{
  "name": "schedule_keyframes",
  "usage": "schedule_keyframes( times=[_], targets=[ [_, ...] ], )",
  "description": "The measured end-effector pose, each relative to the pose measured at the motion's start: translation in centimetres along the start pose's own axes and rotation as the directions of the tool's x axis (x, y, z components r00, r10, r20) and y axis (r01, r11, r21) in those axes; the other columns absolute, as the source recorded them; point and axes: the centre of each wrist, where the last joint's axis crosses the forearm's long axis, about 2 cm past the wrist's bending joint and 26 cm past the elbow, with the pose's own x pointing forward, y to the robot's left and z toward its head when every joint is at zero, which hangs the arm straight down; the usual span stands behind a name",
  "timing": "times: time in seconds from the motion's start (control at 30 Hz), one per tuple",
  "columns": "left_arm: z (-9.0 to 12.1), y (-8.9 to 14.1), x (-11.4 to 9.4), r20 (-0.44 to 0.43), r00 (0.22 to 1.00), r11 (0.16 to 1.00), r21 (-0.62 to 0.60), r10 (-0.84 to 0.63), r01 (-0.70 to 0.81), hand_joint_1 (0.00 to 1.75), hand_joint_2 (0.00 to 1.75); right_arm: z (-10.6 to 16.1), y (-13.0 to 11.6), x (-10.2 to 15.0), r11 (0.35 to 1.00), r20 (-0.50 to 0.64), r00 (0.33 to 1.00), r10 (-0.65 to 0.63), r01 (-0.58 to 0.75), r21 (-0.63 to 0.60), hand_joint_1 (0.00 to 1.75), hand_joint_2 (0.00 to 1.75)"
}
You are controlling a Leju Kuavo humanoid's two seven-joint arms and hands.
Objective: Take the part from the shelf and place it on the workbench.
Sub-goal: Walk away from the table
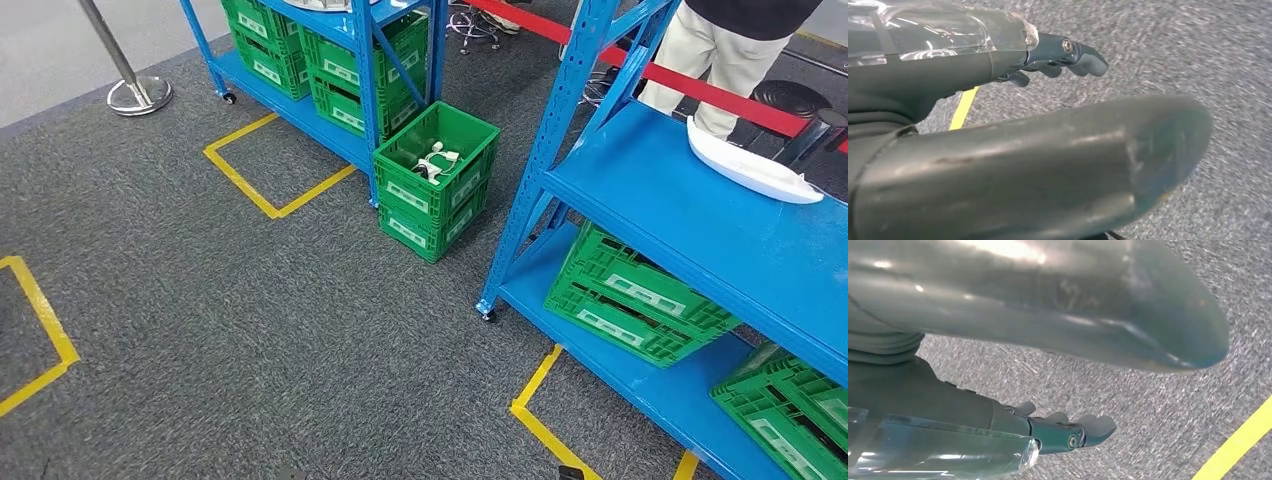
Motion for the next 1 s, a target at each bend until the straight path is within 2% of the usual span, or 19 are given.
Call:
schedule_keyframes(
  times=[0.27,0.87,1.0],
  targets=[
    [-0.06,-0.02,0.4,0.01,1.0,1.0,-0.001,0.0,0.0,0.0,0.0,-0.05,-0.05,0.13,1.0,0.003,1.0,0.0,0.0,-0.002,0.0,0.0],
    [0.06,-0.28,-0.08,-0.001,1.0,1.0,-0.007,0.001,-0.001,0.0,0.0,-0.15,0.24,0.69,1.0,0.012,1.0,-0.005,0.005,-0.001,0.0,0.0],
    [0.05,-0.28,0.03,0.0,1.0,1.0,-0.007,0.001,-0.001,0.0,0.0,-0.03,0.07,0.16,1.0,0.002,1.0,-0.003,0.003,-0.003,0.0,0.0]
  ],
)
